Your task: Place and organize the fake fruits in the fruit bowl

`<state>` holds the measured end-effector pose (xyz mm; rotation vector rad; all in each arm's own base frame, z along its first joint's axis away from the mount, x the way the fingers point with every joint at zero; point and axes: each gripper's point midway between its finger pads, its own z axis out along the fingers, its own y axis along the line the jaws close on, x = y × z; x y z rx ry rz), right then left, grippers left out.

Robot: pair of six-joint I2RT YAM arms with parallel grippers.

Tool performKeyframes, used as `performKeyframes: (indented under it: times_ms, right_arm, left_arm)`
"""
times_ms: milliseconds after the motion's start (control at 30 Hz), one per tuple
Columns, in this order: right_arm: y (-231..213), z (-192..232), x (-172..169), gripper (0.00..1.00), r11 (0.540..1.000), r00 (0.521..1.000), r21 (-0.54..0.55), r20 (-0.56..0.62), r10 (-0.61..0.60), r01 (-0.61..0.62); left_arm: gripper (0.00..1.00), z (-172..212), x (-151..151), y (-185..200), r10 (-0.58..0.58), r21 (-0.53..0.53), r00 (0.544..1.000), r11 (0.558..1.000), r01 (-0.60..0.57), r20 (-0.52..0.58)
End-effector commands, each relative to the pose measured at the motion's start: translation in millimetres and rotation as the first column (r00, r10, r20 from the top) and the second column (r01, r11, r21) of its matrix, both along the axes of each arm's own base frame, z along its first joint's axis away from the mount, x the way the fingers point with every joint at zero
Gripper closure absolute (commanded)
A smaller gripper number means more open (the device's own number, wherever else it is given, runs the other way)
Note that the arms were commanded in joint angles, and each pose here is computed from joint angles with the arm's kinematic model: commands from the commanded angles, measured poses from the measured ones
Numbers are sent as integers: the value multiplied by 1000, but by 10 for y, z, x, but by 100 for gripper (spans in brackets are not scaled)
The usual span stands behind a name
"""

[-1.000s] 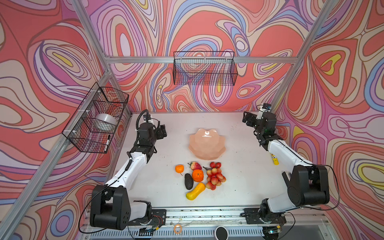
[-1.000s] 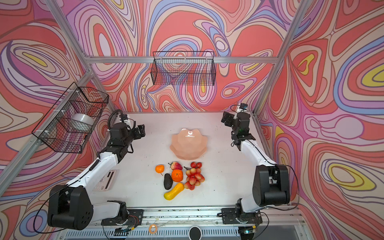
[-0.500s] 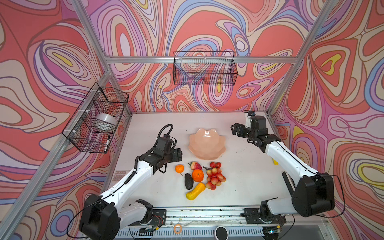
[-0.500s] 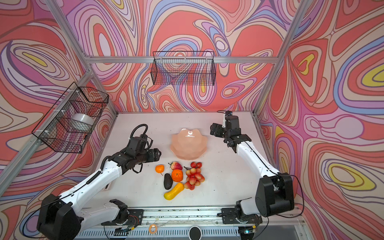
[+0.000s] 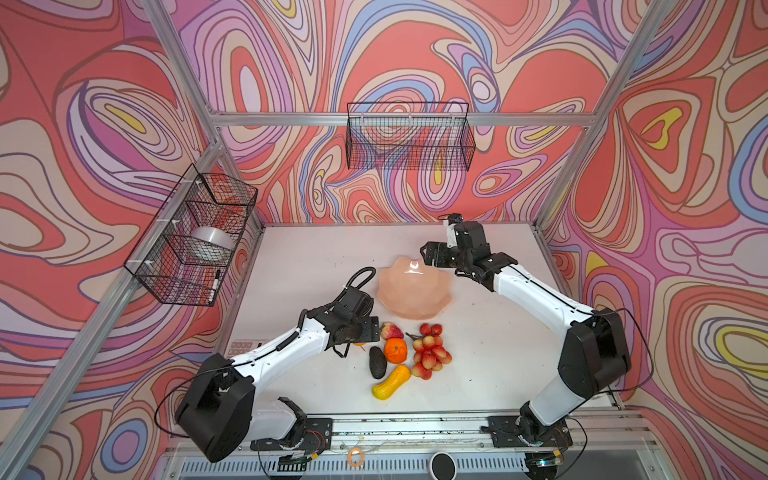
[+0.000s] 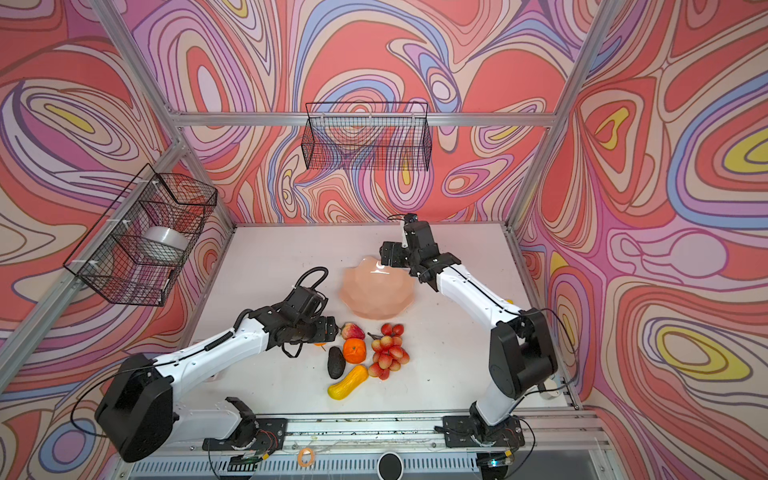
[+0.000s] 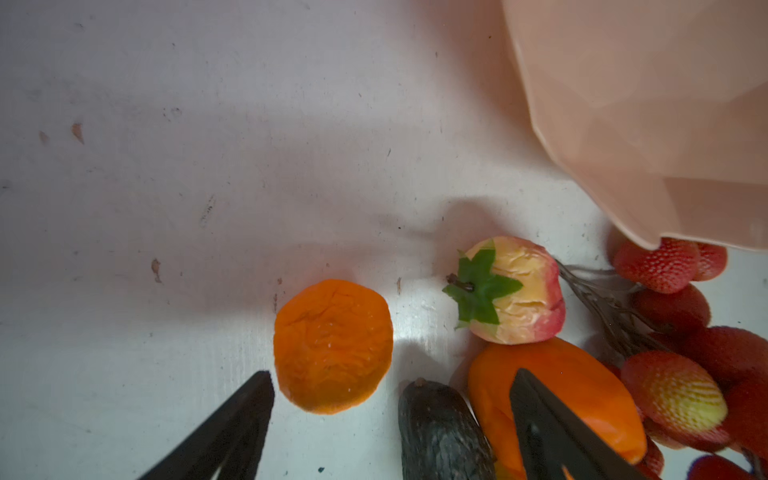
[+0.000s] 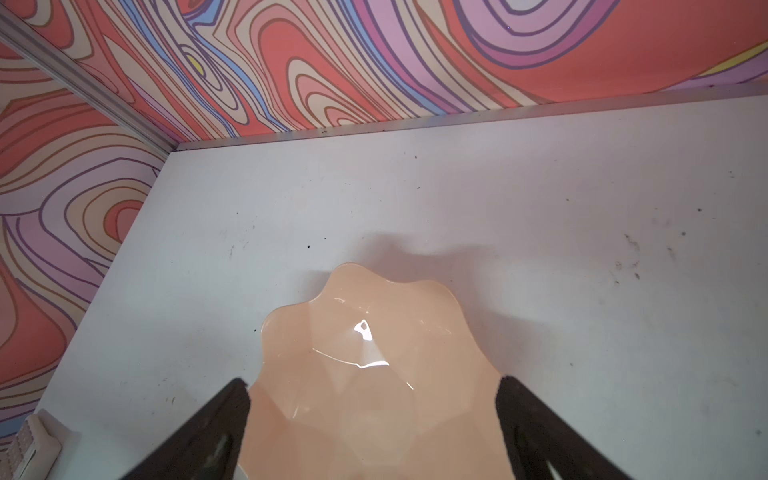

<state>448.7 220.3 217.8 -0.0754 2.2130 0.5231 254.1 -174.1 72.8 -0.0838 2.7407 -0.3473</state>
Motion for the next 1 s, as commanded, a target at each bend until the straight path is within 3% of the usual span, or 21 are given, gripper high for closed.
performKeyframes:
  times_ms: [0, 133, 433, 733, 967]
  right_arm:
    - [180, 87, 78, 3, 999, 1000, 42, 24, 10, -11]
    - [305, 57, 106, 3, 998, 999, 52, 19, 28, -29]
    - [290, -30, 115, 3, 998, 1000, 57, 11, 10, -11]
    - [128, 147, 31, 3, 999, 998, 34, 52, -37, 35]
    - [-255, 322, -452, 2, 996, 993, 8, 71, -94, 94]
  left_arm:
    - [16, -139, 34, 38, 64, 30, 998, 998, -63, -18]
    - [26, -269, 20, 58, 91, 31, 995, 995, -90, -31]
    - [65, -298, -59, 114, 89, 31, 996, 996, -88, -30]
    - [70, 442, 110, -11, -17, -23, 991, 1000, 21, 132]
    - [70, 902, 567, -460, -137, -58, 961, 986, 155, 240]
